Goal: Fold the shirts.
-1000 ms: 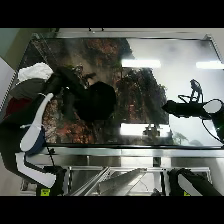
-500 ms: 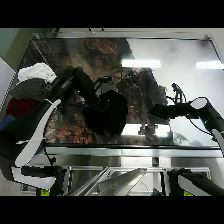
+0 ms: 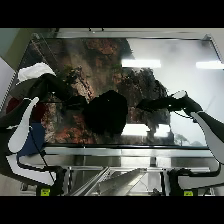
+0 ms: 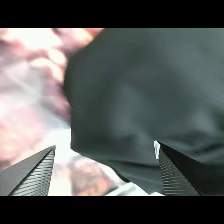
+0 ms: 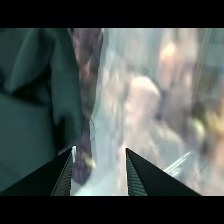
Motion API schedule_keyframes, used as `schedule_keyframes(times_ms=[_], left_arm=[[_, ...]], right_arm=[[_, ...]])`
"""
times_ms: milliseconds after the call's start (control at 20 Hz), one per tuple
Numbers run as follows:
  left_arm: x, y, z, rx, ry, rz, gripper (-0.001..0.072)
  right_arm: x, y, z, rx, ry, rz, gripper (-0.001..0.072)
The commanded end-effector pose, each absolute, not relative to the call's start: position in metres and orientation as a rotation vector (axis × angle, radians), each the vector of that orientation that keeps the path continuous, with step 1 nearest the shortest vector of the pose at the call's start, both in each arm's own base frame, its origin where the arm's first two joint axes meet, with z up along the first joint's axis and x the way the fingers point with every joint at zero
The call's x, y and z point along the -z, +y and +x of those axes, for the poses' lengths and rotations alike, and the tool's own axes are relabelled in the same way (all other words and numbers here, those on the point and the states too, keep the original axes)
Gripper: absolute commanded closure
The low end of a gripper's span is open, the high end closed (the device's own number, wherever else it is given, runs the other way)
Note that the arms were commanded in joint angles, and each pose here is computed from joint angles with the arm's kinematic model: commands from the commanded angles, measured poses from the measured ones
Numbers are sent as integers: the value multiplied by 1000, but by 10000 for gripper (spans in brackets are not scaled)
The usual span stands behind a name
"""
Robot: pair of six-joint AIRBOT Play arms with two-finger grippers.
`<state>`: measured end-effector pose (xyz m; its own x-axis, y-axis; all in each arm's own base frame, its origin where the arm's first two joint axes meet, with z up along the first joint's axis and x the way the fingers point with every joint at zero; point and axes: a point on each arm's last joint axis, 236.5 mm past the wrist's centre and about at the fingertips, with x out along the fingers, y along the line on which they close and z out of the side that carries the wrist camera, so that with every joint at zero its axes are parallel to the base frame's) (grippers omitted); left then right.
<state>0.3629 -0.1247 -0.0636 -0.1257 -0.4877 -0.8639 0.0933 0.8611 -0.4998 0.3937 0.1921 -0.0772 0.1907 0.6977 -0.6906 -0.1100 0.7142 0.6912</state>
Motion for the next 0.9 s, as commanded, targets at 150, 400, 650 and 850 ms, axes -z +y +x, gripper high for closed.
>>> schedule_keyframes(times_ms=[150, 400, 650, 850], left_arm=[[115, -127, 370, 524, 1633, -422, 26], [116, -153, 383, 565, 1563, -423, 320], [86, -147, 390, 569, 1497, -416, 693], [-5, -132, 402, 574, 1281, -378, 694]], right_arm=[[105, 243, 410, -666, 1292, 571, 328], [104, 277, 422, -719, 1270, 560, 384], [61, 283, 416, -877, 1237, 505, 695], [-66, 250, 440, -928, 976, 458, 695]])
